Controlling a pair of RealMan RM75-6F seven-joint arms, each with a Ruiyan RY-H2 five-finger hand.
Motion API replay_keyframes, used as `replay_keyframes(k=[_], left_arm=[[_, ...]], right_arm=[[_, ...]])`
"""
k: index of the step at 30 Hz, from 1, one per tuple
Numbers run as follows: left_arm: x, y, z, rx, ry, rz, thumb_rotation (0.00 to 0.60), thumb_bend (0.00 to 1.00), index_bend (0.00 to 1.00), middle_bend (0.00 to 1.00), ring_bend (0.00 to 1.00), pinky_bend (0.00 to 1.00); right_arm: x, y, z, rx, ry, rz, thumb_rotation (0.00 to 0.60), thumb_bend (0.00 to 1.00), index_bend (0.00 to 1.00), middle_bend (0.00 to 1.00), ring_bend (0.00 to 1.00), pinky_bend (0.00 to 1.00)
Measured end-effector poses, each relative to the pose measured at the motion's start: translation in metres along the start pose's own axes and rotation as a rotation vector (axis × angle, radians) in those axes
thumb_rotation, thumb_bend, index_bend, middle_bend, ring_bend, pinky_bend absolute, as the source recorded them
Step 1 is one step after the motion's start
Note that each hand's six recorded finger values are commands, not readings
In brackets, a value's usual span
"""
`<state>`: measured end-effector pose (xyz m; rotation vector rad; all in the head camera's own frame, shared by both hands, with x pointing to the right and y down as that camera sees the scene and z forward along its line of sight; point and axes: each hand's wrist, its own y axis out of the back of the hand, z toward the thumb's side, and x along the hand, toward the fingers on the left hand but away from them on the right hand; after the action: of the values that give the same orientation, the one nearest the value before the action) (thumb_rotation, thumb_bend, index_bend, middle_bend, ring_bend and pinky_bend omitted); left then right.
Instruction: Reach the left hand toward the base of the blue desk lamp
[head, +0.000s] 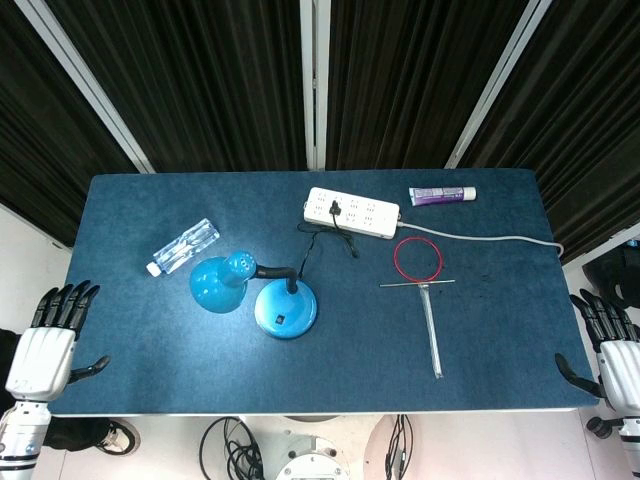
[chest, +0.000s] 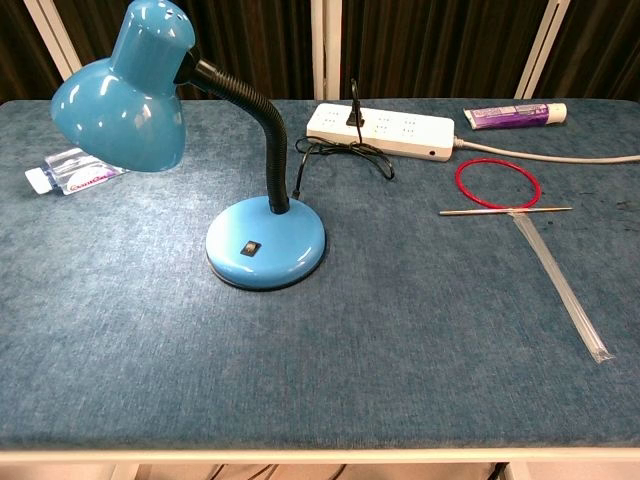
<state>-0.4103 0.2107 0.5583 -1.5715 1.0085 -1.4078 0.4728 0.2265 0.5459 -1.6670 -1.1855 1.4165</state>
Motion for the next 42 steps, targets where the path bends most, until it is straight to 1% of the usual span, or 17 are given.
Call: replay_keyframes(k=[9,19,21,22,23,24,25,26,28,29,30,32,34,39,42], left_arm=[[-0.001,-0.001,-0.001,-0.001,0.005,0.000,0.600,0.04,0.04,0.00,0.00,0.00],[0.002,-0.004,0.003,0.004,-0.008,-0.020,0.600,0.05,0.04,0.00,0.00,0.00],[0.003,-0.006,0.005,0.006,-0.010,-0.022,0.600,0.06,0.04,0.03,0.00,0.02],[0.004,-0.007,0.005,0.008,-0.010,-0.020,0.600,0.06,0.04,0.07,0.03,0.07],[0.005,-0.009,0.006,0.012,-0.011,-0.018,0.600,0.07,0.04,0.17,0.12,0.16],[0.005,-0.010,0.007,0.016,-0.012,-0.018,0.600,0.09,0.04,0.27,0.22,0.27],[0.005,-0.013,0.007,0.020,-0.012,-0.021,0.600,0.13,0.04,0.40,0.38,0.39],[0.005,-0.016,0.008,0.026,-0.013,-0.032,0.600,0.17,0.05,0.53,0.53,0.50],[0.004,-0.023,0.010,0.031,-0.018,-0.063,0.600,0.25,0.08,0.69,0.69,0.62],[0.004,-0.029,0.013,0.035,-0.025,-0.086,0.600,0.29,0.10,0.74,0.73,0.67],[0.003,-0.034,0.015,0.037,-0.031,-0.102,0.600,0.32,0.12,0.78,0.75,0.71],[0.002,-0.044,0.019,0.045,-0.044,-0.123,0.600,0.34,0.13,0.80,0.77,0.75],[0.002,-0.053,0.023,0.047,-0.054,-0.142,0.600,0.35,0.13,0.80,0.78,0.75],[0.008,-0.081,0.036,0.030,-0.085,-0.221,0.600,0.35,0.12,0.81,0.79,0.75],[0.016,-0.095,0.052,0.017,-0.125,-0.258,0.600,0.35,0.10,0.81,0.79,0.75]], right_arm=[[0.000,-0.001,-0.001,-0.001,-0.001,0.003,0.600,0.28,0.00,0.00,0.00,0.00],[-0.002,0.005,0.002,-0.005,0.005,-0.013,0.600,0.28,0.00,0.00,0.00,0.00],[-0.003,0.007,0.003,-0.005,0.007,-0.016,0.600,0.28,0.00,0.00,0.00,0.00],[-0.004,0.007,0.003,-0.004,0.008,-0.016,0.600,0.28,0.00,0.00,0.00,0.00],[-0.004,0.008,0.003,-0.003,0.008,-0.016,0.600,0.28,0.00,0.00,0.00,0.00],[-0.003,0.008,0.003,-0.004,0.008,-0.017,0.600,0.28,0.00,0.00,0.00,0.00],[-0.003,0.008,0.003,-0.005,0.008,-0.017,0.600,0.28,0.00,0.00,0.00,0.00],[-0.003,0.008,0.003,-0.006,0.007,-0.018,0.600,0.28,0.00,0.00,0.00,0.00],[-0.002,0.008,0.002,-0.008,0.006,-0.017,0.600,0.28,0.00,0.00,0.00,0.00],[-0.001,0.008,0.002,-0.008,0.006,-0.018,0.600,0.28,0.00,0.00,0.00,0.00],[-0.001,0.008,0.002,-0.008,0.007,-0.019,0.600,0.28,0.00,0.00,0.00,0.00],[0.000,0.009,0.002,-0.008,0.007,-0.022,0.600,0.28,0.00,0.00,0.00,0.00],[0.001,0.010,0.001,-0.007,0.004,-0.024,0.600,0.28,0.00,0.00,0.00,0.00],[0.002,0.012,-0.001,-0.007,0.001,-0.028,0.600,0.28,0.00,0.00,0.00,0.00],[0.003,0.012,-0.003,-0.007,-0.005,-0.026,0.600,0.28,0.00,0.00,0.00,0.00]])
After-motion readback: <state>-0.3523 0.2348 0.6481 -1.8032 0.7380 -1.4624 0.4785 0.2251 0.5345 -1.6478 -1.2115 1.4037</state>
